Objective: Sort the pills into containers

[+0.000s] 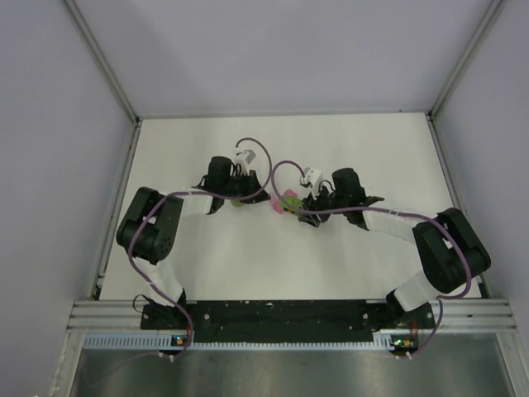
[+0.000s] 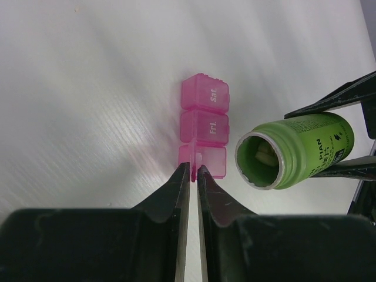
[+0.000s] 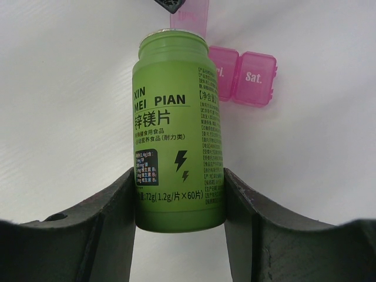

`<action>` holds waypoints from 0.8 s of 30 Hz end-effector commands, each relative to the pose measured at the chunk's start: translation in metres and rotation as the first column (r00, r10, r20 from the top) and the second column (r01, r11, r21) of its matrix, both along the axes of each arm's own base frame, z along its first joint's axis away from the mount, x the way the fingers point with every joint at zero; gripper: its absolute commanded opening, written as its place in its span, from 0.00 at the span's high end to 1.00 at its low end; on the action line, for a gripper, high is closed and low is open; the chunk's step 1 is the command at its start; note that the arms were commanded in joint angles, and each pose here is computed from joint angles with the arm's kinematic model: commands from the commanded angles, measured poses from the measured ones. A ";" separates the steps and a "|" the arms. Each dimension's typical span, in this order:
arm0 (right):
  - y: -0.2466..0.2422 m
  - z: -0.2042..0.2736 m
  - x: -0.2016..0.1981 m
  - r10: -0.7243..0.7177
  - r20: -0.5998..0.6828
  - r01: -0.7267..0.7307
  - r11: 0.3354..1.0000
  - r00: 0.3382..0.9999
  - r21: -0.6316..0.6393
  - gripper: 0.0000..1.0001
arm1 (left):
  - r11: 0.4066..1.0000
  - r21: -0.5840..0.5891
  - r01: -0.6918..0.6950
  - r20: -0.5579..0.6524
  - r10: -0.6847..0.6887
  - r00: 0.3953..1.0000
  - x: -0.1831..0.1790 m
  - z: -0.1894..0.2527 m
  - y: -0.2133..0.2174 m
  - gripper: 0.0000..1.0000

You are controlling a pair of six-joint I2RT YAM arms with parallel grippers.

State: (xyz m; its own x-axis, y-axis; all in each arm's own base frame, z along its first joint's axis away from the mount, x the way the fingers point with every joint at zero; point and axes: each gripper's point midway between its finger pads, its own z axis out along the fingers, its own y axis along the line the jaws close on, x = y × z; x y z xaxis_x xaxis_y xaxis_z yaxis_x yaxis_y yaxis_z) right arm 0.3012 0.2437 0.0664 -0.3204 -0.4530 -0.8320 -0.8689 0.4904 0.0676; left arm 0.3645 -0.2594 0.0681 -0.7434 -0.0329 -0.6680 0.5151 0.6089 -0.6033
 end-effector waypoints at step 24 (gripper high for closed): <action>0.018 0.018 0.018 0.000 0.029 0.001 1.000 1.000 -0.027 1.00 | 1.000 -0.022 0.002 0.057 -0.001 0.998 0.012 0.017 -0.005 0.83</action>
